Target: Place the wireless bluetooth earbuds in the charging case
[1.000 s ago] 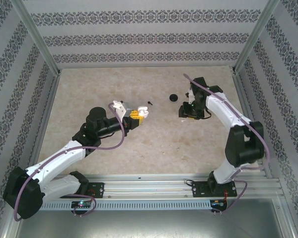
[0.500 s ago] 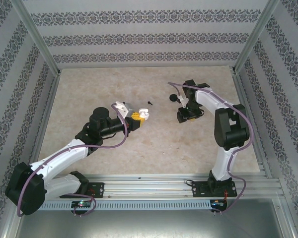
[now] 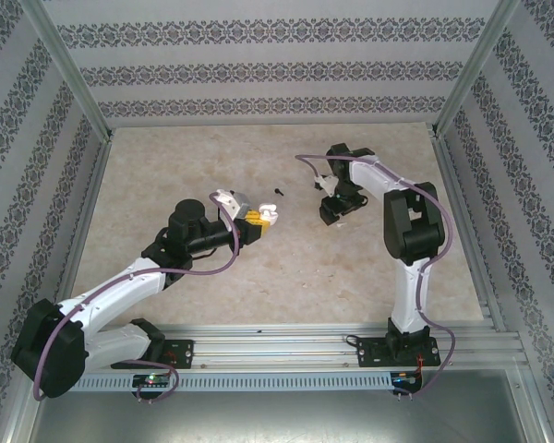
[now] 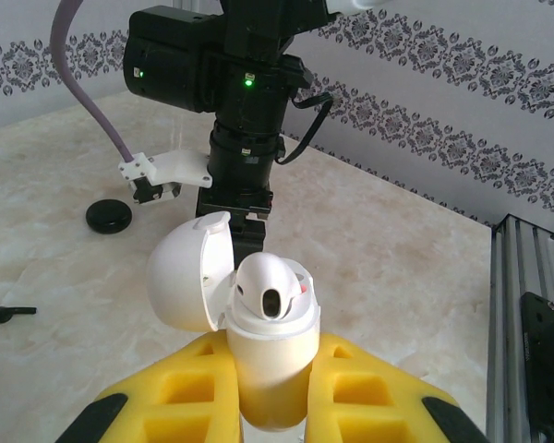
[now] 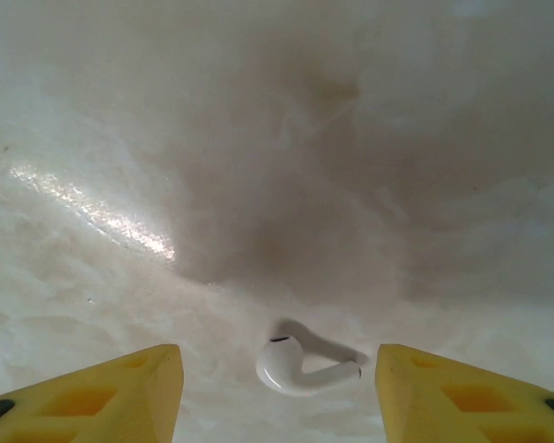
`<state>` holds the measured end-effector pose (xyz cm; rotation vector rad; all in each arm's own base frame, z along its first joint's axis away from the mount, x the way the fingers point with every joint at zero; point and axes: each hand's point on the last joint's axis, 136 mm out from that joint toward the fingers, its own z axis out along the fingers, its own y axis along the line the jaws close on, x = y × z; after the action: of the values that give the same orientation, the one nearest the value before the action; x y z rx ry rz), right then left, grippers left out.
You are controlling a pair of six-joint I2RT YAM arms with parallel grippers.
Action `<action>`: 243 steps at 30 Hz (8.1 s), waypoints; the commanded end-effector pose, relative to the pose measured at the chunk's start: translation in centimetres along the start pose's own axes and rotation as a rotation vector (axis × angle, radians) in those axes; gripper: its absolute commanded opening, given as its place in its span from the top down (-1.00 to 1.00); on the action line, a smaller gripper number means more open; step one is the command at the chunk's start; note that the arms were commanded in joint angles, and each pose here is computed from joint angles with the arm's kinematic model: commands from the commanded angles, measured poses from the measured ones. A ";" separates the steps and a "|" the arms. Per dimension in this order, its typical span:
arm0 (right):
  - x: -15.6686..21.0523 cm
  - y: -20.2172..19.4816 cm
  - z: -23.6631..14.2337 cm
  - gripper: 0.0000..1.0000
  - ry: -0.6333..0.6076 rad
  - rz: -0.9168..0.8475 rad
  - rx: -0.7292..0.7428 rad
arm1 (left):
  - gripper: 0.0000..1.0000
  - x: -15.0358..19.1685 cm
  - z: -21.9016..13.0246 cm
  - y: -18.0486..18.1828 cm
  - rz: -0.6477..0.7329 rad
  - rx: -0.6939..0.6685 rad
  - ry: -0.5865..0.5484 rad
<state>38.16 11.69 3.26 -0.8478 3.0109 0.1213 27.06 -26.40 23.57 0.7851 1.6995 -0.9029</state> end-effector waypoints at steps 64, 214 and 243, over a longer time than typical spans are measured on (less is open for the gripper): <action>2.7 1.5 0.2 0.17 0.136 0.699 -0.093 | 1.00 -0.3 -1.7 -2.0 0.030 0.042 -0.017; 3.2 23.7 -27.1 0.27 -0.737 0.134 -0.415 | 1.00 -8.2 1.6 -5.4 0.116 0.112 -0.210; 2.6 19.1 -31.5 0.17 -0.784 0.355 -0.692 | 1.00 -8.0 0.6 -7.6 0.125 0.218 -0.169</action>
<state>26.26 23.48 36.19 -0.1476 2.2788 1.1365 24.61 -30.91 30.11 0.8804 1.4899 -1.0071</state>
